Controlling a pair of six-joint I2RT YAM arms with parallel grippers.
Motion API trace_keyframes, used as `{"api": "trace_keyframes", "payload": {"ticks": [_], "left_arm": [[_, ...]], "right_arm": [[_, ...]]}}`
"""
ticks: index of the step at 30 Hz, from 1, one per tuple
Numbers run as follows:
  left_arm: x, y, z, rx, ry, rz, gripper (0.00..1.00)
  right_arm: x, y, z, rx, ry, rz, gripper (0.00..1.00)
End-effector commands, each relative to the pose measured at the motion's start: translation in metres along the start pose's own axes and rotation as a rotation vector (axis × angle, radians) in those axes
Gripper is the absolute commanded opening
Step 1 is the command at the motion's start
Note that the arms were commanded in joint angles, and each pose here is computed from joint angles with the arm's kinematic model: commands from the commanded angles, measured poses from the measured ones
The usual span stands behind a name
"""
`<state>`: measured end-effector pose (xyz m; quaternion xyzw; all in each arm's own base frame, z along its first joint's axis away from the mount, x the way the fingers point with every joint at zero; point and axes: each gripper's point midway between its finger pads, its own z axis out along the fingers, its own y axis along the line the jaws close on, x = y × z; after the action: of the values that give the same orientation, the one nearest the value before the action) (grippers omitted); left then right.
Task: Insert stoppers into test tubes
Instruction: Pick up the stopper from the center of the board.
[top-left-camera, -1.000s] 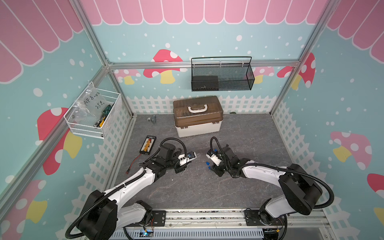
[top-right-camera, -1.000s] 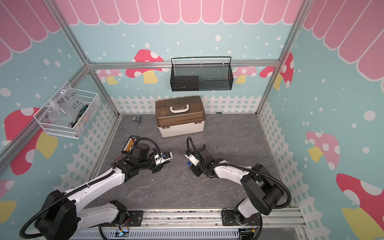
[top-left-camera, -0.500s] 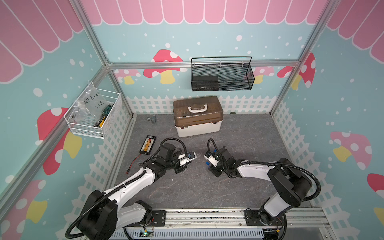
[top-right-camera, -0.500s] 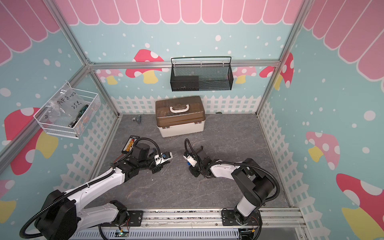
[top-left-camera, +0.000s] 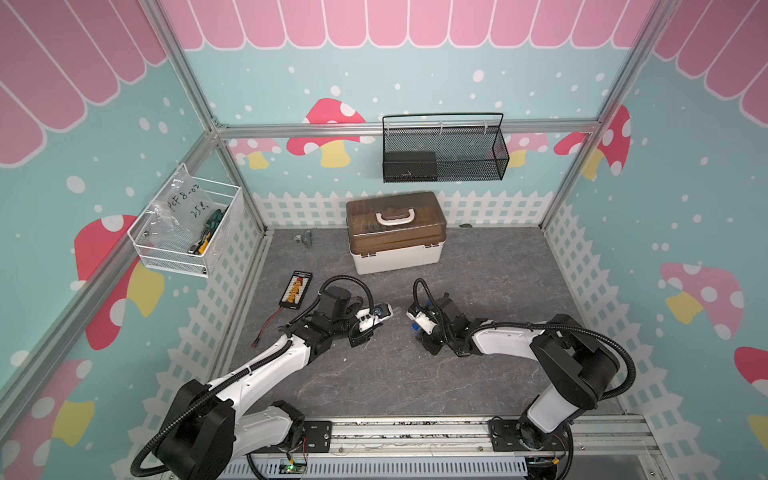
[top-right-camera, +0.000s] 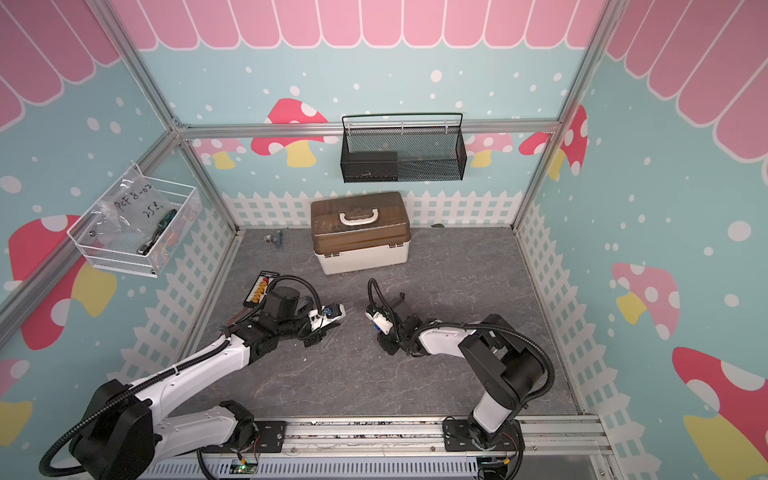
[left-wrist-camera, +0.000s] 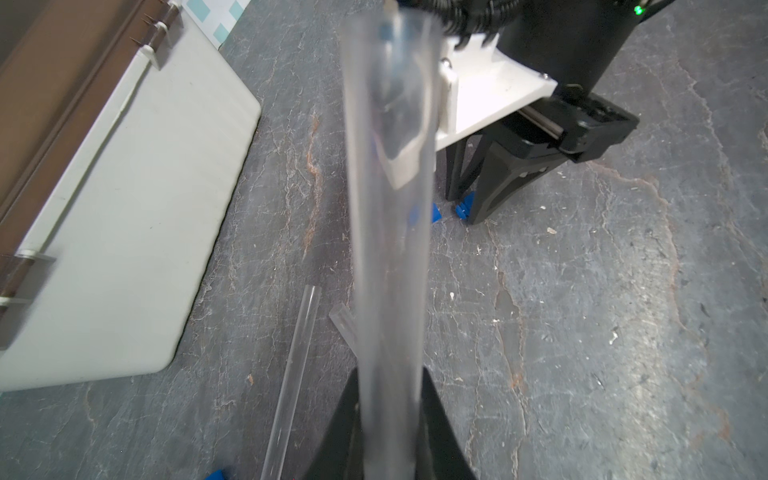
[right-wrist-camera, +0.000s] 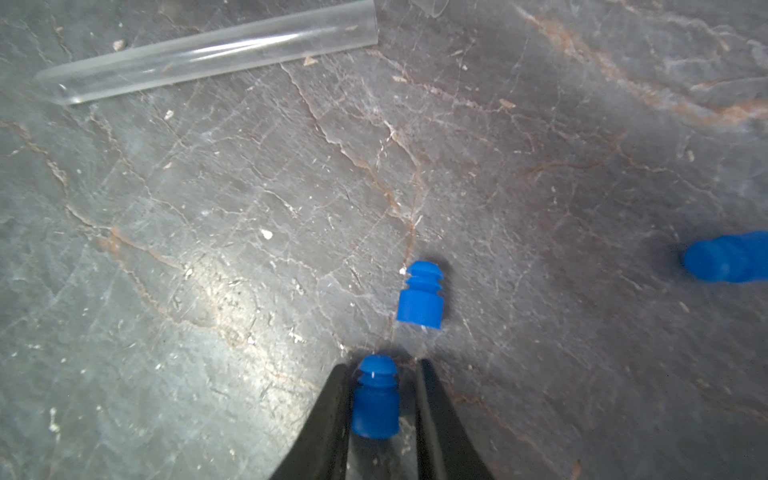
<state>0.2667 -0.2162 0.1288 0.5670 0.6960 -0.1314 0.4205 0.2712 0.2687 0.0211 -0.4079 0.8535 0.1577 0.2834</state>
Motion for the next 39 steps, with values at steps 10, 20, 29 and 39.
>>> {"api": "trace_keyframes", "payload": {"ticks": [10, 20, 29, 39], "left_arm": [[0.0022, -0.0034, 0.0003, 0.014, 0.006, 0.005, 0.04], [0.0019, -0.0030, 0.0002, 0.015, 0.005, 0.007, 0.04], [0.0020, -0.0033, -0.0001, 0.015, 0.005, 0.007, 0.04], [0.0024, -0.0032, -0.0003, 0.014, 0.006, 0.008, 0.04]], "right_arm": [[0.0222, 0.0043, -0.0002, 0.000, 0.050, -0.017, 0.27], [0.0255, 0.0041, -0.0020, 0.003, 0.059, -0.022, 0.23], [0.0265, 0.0047, -0.0012, 0.001, 0.063, -0.027, 0.19], [0.0235, 0.0046, -0.0032, 0.003, 0.053, -0.037, 0.15]]}}
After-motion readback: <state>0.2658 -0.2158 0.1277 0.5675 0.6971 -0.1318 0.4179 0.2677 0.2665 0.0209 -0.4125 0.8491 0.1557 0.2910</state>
